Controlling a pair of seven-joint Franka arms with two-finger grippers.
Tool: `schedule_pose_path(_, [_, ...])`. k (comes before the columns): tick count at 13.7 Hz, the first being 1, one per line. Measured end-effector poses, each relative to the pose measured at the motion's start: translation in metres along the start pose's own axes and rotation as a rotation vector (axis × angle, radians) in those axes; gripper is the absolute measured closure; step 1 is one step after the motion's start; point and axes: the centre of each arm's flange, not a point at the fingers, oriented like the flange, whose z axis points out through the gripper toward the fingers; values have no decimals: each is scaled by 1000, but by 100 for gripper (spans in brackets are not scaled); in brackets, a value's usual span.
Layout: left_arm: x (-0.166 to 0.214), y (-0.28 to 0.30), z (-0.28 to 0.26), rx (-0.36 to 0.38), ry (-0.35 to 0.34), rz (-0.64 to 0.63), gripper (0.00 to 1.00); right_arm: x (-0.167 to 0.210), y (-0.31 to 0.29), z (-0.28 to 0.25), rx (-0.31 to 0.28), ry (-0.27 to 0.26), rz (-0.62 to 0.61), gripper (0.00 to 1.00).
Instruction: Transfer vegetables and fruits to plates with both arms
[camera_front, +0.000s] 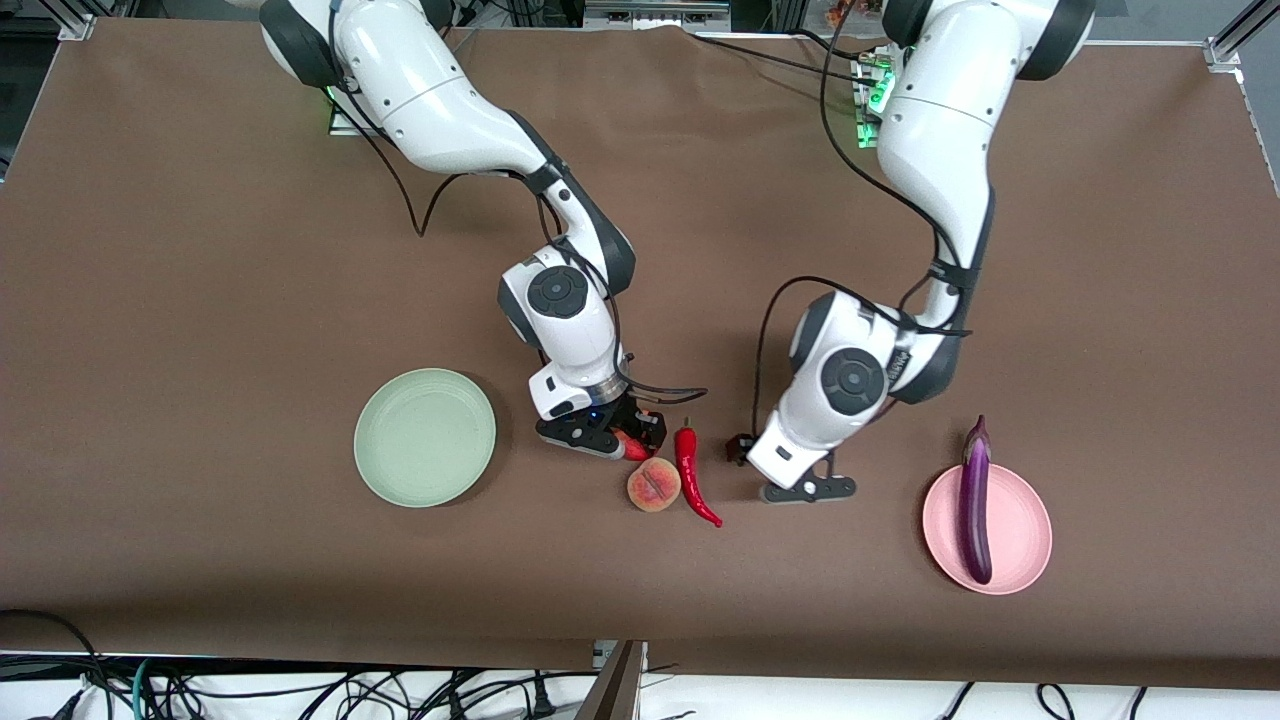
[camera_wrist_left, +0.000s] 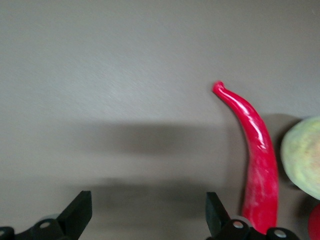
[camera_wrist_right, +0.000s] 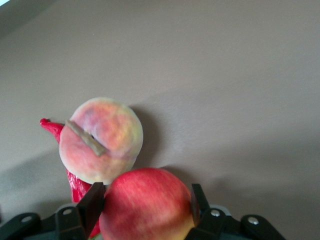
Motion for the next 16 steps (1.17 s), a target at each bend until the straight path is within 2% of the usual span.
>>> schedule_pose_path(4, [-7, 12, 10, -8, 18, 17, 0, 41, 16, -56, -90, -58, -123, 48])
schedule_pose_path(6, [-17, 27, 13, -21, 12, 25, 0, 62, 33, -59, -99, -63, -122, 62])
schedule_pose_path(7, [-23, 36, 14, -28, 7, 32, 0, 66, 39, -57, -97, -71, -109, 62])
schedule_pose_path(10, [-36, 56, 18, -38, 12, 47, 0, 46, 21, -54, -46, -100, -71, 38])
schedule_pose_path(13, [-41, 65, 26, -51, 42, 60, 0, -6, -15, -38, 23, -70, -80, 6])
schedule_pose_path(14, [-44, 67, 33, -49, 43, 64, 0, -18, -19, -28, 23, -54, -103, 0])
schedule_pose_path(16, [-48, 68, 47, -53, 62, 65, 0, -29, -14, -6, -15, -25, -165, 0])
